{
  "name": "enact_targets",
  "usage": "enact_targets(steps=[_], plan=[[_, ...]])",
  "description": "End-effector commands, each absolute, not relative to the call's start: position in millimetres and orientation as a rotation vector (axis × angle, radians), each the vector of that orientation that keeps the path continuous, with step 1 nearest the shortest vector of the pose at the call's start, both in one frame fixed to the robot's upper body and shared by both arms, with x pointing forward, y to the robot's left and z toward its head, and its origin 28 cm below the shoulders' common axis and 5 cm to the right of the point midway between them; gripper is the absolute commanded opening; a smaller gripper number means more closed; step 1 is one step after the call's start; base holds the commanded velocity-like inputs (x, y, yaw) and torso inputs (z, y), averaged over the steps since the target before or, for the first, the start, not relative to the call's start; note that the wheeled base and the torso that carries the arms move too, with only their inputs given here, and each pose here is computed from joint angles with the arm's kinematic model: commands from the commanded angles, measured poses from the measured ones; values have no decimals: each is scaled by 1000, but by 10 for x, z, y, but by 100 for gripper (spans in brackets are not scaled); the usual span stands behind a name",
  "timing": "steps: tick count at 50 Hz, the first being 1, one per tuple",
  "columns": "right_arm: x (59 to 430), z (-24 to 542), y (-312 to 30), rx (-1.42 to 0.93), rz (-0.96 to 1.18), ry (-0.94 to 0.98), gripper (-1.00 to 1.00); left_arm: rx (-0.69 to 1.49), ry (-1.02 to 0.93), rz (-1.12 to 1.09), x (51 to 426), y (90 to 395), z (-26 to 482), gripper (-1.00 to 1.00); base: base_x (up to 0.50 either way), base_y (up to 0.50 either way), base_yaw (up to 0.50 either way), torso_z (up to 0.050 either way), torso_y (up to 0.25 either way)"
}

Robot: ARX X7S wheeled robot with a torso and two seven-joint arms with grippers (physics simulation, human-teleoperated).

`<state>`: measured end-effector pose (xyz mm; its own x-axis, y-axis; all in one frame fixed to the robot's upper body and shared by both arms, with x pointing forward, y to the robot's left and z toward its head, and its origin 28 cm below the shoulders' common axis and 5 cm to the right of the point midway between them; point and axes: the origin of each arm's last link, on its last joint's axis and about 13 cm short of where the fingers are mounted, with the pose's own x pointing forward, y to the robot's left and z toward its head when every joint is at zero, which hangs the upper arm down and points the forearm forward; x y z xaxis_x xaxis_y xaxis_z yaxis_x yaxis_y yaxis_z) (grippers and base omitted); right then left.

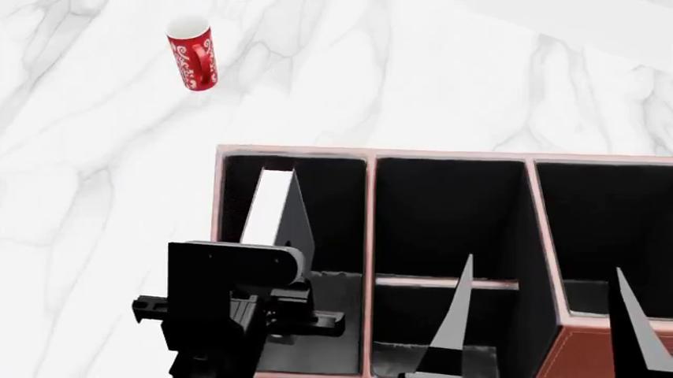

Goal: Pick up the book and place it in the left compartment of the caddy.

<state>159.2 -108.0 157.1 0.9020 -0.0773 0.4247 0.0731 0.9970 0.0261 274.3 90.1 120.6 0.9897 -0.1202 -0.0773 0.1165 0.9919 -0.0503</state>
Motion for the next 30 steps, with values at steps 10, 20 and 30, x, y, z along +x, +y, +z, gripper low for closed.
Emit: enact_targets(steps=[10,20,30], plan=[[1599,1555,-1079,13,-75,-438,100,-37,53,-74,2850,804,1093,-100,0,0,0,0,2],[1597,1556,-1073,14,-72,-437,100,-28,78,-58,2903,755,999,-100,0,0,0,1,1],[1596,1558,-1075,16,-72,-438,100,-13,95,-47,2979,730,893,-100,0,0,0,0,2]])
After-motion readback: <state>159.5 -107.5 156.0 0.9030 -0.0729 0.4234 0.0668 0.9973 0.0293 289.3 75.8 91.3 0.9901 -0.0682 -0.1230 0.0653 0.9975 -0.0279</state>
